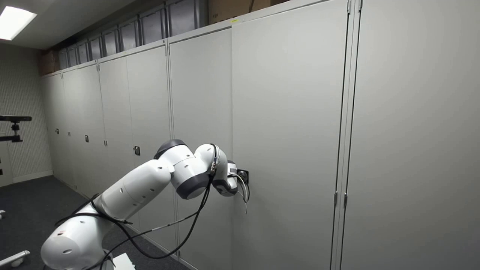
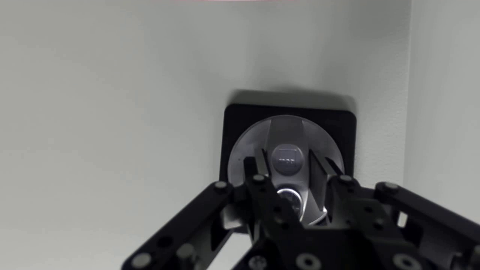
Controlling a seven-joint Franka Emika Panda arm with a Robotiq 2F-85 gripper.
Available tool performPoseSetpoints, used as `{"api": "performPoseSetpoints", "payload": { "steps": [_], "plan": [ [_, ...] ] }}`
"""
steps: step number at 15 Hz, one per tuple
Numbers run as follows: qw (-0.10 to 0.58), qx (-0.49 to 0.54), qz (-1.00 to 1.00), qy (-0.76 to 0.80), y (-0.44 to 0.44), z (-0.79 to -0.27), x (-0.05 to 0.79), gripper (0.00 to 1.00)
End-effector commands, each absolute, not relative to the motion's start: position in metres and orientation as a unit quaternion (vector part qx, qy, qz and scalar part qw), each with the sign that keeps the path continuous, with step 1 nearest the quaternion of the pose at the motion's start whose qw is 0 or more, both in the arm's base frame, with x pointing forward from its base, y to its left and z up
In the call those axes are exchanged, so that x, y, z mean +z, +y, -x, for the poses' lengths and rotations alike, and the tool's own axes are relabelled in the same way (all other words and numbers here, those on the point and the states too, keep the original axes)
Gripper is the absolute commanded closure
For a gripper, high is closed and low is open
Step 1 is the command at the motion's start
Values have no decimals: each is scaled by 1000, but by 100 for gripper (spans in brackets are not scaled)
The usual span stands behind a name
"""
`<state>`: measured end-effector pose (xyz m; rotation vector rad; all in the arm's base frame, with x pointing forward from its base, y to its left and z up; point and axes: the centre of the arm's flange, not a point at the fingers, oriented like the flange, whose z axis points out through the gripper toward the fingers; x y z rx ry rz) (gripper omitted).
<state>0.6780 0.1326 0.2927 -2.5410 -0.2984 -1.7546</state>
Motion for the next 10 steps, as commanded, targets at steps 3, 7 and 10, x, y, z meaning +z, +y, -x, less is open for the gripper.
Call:
{"api": "performPoseSetpoints", "payload": {
  "steps": [3, 7, 10],
  "plan": [
    [27, -575, 813, -85, 124, -683, 294, 92],
    [29, -575, 813, -84, 125, -682, 295, 92],
    [29, -576, 813, -83, 125, -682, 295, 92]
  ]
}}
